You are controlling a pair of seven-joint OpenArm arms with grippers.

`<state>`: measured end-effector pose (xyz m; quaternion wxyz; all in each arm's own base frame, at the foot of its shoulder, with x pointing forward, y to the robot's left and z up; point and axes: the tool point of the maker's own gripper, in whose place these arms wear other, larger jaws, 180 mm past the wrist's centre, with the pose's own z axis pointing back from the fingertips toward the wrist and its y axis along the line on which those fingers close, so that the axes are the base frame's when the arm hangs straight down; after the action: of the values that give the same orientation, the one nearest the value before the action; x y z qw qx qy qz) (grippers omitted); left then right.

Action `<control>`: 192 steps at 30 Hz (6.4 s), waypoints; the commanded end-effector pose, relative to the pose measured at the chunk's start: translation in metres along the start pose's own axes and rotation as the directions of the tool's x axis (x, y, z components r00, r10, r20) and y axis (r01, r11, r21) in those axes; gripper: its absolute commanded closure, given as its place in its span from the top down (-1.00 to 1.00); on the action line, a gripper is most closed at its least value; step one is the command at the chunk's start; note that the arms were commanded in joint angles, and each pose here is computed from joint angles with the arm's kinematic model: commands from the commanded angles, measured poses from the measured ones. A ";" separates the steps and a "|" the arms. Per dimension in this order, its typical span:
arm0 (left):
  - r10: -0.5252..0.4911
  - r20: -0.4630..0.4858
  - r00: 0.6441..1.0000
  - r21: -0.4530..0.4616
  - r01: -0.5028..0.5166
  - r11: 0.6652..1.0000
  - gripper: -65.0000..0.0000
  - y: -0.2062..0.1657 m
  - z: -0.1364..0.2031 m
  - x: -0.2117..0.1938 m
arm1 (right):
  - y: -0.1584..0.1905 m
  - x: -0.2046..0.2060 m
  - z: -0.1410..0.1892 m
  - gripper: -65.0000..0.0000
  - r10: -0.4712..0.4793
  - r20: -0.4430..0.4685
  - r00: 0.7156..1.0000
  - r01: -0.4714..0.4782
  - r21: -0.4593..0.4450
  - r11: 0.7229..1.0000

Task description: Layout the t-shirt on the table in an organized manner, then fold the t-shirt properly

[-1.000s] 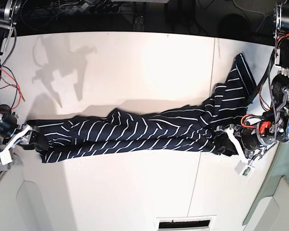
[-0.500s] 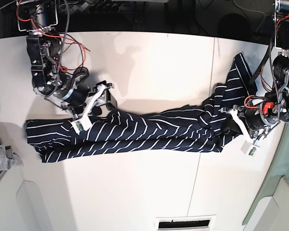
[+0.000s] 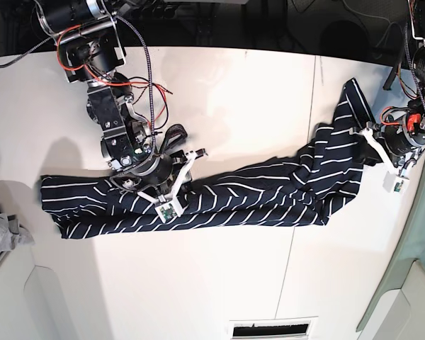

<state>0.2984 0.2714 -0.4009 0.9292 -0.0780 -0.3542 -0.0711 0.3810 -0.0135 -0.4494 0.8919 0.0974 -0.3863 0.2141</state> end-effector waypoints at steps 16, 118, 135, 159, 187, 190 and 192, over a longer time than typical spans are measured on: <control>0.009 0.031 0.999 0.043 -0.010 0.999 -0.38 0.004 -0.002 -0.001 | -0.027 0.117 0.062 -1.00 0.144 0.160 0.977 -0.126 -0.115 0.985; -0.200 -0.039 0.979 0.010 0.201 0.980 -0.38 -0.021 -0.011 -0.054 | -0.140 -0.140 0.160 0.07 -0.592 0.049 0.805 0.594 -0.058 0.803; -0.245 0.168 0.955 -0.009 0.250 0.968 -1.00 -0.064 0.024 0.004 | -0.147 -0.105 0.186 -1.00 -0.521 0.107 0.847 0.527 -0.028 0.850; -0.334 0.274 0.902 0.071 0.327 0.942 -1.00 -0.080 0.090 0.037 | -0.151 -0.103 0.230 0.23 -0.508 0.193 0.839 0.523 -0.031 0.852; -0.298 0.220 0.929 0.069 0.290 0.954 -1.00 -0.067 0.080 0.017 | -0.134 -0.107 0.162 -1.00 -0.488 0.070 0.870 0.488 0.013 0.873; -0.305 0.218 0.927 0.064 0.298 0.952 -1.00 -0.070 0.082 0.016 | -0.134 -0.119 0.179 -1.00 -0.481 0.069 0.874 0.483 -0.015 0.875; -0.320 0.213 0.923 0.053 0.316 0.947 -1.00 -0.075 0.084 0.013 | -0.133 -0.127 0.193 -1.00 -0.474 0.068 0.878 0.477 -0.039 0.878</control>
<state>0.2363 0.2145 -0.3333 0.8708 -0.0194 -0.4481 -0.2014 0.2311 -0.2316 -0.4246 0.9169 0.1726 -0.3585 -0.0303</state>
